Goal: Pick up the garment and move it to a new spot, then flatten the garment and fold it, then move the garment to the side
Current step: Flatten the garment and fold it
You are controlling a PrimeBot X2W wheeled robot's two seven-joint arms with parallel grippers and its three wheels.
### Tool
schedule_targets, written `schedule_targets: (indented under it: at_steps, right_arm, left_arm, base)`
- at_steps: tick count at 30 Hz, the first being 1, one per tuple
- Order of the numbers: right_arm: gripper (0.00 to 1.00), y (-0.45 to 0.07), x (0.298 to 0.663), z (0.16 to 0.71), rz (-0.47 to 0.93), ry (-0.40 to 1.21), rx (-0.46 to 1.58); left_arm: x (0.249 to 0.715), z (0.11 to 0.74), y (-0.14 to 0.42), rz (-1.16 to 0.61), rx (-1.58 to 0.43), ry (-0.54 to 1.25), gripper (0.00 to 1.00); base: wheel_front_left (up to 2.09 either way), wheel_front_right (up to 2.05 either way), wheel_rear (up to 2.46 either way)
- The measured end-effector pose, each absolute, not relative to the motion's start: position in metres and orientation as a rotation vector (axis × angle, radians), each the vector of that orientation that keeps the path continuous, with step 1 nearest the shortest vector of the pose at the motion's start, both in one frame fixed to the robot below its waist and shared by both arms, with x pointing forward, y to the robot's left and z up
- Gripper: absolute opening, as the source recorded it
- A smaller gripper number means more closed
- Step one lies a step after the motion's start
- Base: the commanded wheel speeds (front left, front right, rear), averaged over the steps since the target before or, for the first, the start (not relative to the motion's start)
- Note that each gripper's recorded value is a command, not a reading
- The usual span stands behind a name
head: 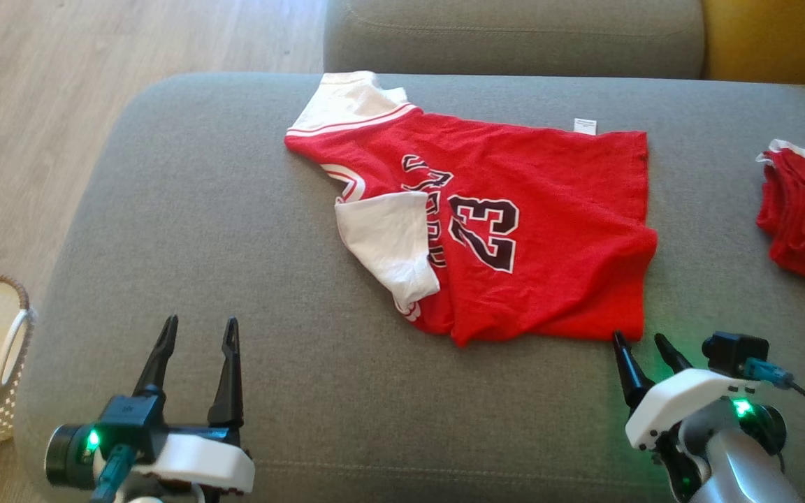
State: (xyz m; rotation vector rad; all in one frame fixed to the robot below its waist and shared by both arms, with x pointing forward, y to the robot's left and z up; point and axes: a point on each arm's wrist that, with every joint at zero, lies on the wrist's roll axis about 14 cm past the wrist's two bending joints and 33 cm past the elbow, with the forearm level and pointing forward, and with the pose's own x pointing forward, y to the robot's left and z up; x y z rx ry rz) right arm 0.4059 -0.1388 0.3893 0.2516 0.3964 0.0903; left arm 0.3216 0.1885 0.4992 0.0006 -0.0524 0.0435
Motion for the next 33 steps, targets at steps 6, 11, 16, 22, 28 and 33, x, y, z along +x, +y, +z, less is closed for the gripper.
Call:
schedule_targets:
  at_steps: [6,11,16,22,28,33]
  right_arm:
    - [0.41,-0.127,0.41,0.379,0.097,0.436,0.276]
    - [0.0,-0.125,0.414,0.384,0.094,0.421,0.286]
    - [0.0,-0.136,0.417,0.401,0.067,0.36,0.291]
    - [0.0,-0.172,0.424,0.445,-0.003,0.195,0.271]
    - [0.0,-0.209,0.398,0.448,-0.081,0.187,0.205]
    - [0.0,-0.228,0.375,0.438,-0.123,0.261,0.189]
  left_arm:
    - [0.32,0.497,0.19,0.054,-0.004,-0.045,1.0]
    - [0.318,0.499,0.193,0.059,-0.004,-0.054,1.0]
    - [0.318,0.504,0.193,0.056,0.001,-0.073,1.0]
    - [0.321,0.512,0.181,0.021,-0.01,-0.102,1.0]
    - [0.321,0.517,0.168,-0.013,-0.023,-0.121,1.0]
    - [0.323,0.523,0.158,-0.037,-0.034,-0.137,1.0]
  base:
    - [0.0,0.0,0.0]
    - [0.0,0.0,0.0]
    - [0.0,0.0,0.0]
    - [0.0,0.0,0.0]
    - [0.0,0.0,0.0]
    - [0.0,0.0,0.0]
